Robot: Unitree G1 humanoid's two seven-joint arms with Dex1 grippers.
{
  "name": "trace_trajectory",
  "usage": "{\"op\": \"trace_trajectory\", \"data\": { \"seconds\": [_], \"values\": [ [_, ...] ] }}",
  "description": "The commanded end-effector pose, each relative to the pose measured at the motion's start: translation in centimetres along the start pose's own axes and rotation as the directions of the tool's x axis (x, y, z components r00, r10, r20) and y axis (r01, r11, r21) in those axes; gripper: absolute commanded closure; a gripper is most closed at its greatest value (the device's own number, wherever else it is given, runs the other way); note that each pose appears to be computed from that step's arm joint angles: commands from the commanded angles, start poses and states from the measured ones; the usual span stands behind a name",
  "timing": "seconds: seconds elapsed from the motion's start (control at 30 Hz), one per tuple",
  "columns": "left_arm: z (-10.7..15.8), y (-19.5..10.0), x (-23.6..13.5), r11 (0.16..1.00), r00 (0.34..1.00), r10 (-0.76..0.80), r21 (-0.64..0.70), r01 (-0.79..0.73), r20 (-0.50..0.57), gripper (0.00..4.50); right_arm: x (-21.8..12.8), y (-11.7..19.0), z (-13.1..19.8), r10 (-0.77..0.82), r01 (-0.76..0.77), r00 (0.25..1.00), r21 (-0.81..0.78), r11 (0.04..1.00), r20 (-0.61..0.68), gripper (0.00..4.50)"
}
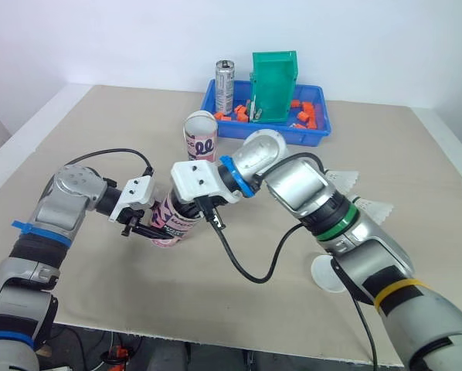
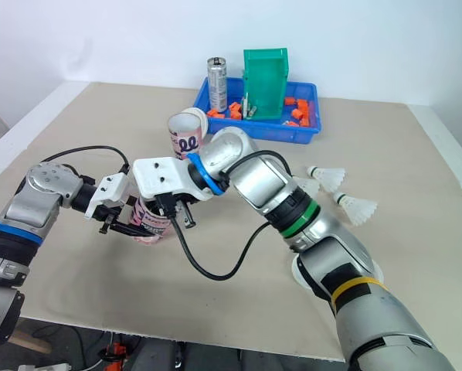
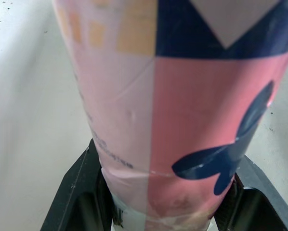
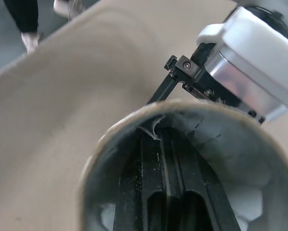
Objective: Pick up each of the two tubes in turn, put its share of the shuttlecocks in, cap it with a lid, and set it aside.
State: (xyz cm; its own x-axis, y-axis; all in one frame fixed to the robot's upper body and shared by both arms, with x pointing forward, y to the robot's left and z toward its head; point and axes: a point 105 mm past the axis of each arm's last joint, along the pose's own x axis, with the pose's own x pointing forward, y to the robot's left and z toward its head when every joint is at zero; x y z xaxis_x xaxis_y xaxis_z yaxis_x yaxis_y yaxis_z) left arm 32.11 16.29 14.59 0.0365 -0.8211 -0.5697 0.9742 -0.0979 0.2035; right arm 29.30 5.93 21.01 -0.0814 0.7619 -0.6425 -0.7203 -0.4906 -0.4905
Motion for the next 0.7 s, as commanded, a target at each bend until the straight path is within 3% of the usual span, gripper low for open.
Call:
{"op": "trace_trajectory", "data": {
  "seconds": [0.03, 0.17, 0.37, 0.7],
  "values": [
    [0.7, -0.1, 0.4, 1.000, 1.000, -0.005, 0.022, 0.004, 0.022, 2.29, 2.8, 0.6, -0.5, 0.064, -0.068, 0.996, -0.059, 0.996, -0.065, 4.44],
    [0.7, -0.1, 0.4, 1.000, 1.000, 0.002, 0.019, -0.002, 0.026, 2.29, 2.3, -0.6, 1.0, 0.035, -0.034, 0.999, -0.039, 0.999, 0.014, 4.44],
    [0.6, -0.2, 0.5, 1.000, 0.999, 0.009, 0.012, -0.009, 0.032, 2.29, -2.5, -2.1, 1.3, -0.029, 0.026, 0.995, 0.034, 0.999, 0.092, 4.44],
    [1.5, 0.3, 0.7, 0.998, 0.995, 0.032, 0.050, -0.037, 0.091, 2.29, -10.4, 0.7, 1.4, -0.076, 0.063, 0.984, 0.082, 0.995, 0.161, 4.44]
  ]
}}
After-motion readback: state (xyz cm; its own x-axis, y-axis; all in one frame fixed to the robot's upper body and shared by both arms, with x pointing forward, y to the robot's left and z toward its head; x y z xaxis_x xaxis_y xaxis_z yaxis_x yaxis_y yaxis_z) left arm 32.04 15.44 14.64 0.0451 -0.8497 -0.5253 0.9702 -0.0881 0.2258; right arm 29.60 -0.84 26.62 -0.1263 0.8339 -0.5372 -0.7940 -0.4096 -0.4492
